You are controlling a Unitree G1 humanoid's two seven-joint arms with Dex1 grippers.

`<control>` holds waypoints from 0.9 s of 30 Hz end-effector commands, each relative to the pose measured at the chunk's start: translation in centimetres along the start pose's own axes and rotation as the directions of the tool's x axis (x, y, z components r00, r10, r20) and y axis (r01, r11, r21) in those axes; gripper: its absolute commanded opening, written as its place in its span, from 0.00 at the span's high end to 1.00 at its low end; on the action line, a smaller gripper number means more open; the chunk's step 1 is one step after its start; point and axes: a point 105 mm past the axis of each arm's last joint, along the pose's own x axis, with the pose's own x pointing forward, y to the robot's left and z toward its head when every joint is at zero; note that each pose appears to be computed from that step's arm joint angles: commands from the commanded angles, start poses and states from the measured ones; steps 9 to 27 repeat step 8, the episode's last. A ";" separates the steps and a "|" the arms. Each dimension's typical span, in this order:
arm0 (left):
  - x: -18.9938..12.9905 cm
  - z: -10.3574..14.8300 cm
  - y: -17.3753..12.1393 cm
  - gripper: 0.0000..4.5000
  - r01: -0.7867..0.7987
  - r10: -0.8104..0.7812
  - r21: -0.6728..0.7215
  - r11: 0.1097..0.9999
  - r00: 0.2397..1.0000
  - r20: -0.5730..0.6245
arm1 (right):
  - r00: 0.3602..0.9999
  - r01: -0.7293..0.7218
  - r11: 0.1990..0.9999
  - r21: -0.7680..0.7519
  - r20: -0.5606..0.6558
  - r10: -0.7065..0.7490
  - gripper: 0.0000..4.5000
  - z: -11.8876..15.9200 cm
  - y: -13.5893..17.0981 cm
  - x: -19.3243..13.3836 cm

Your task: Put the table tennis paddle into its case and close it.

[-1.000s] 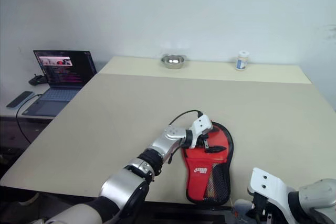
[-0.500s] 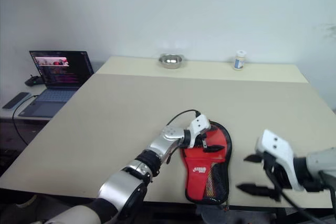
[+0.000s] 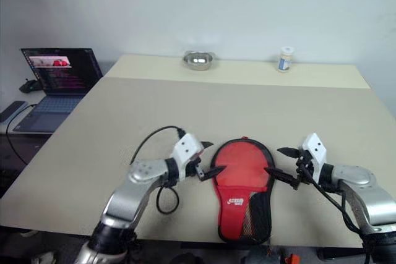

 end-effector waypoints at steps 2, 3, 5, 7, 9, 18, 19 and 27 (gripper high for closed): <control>0.0 2.6 0.0 0.00 -0.026 0.023 0.050 0.998 0.998 0.063 | 0.999 0.034 0.997 -0.073 0.032 -0.032 0.00 2.0 -1.9 -2.0; 0.1 2.9 -0.1 0.00 -0.018 0.014 0.055 0.998 0.998 0.068 | 0.999 0.046 0.996 -0.081 0.028 -0.043 0.00 2.1 -2.2 -2.3; 0.0 2.7 -1.0 0.00 0.042 -0.046 0.053 0.998 0.996 0.073 | 0.998 0.067 0.994 -0.090 0.023 -0.066 0.00 2.2 -2.1 -2.8; 0.0 2.1 -1.4 0.00 0.060 -0.064 0.067 0.996 0.997 0.049 | 0.996 0.091 0.993 -0.081 0.019 -0.090 0.00 2.3 -1.9 -3.4; 0.2 2.1 -1.2 0.00 0.059 -0.063 0.068 0.996 0.997 0.047 | 0.995 0.096 0.992 -0.083 0.007 -0.096 0.00 2.3 -1.8 -3.7; 0.2 2.1 -1.2 0.00 0.059 -0.063 0.068 0.996 0.997 0.047 | 0.995 0.096 0.992 -0.083 0.007 -0.096 0.00 2.3 -1.8 -3.7; 0.2 2.1 -1.2 0.00 0.059 -0.063 0.068 0.996 0.997 0.047 | 0.995 0.096 0.992 -0.083 0.007 -0.096 0.00 2.3 -1.8 -3.7; 0.2 2.1 -1.2 0.00 0.059 -0.063 0.068 0.996 0.997 0.047 | 0.995 0.096 0.992 -0.083 0.007 -0.096 0.00 2.3 -1.8 -3.7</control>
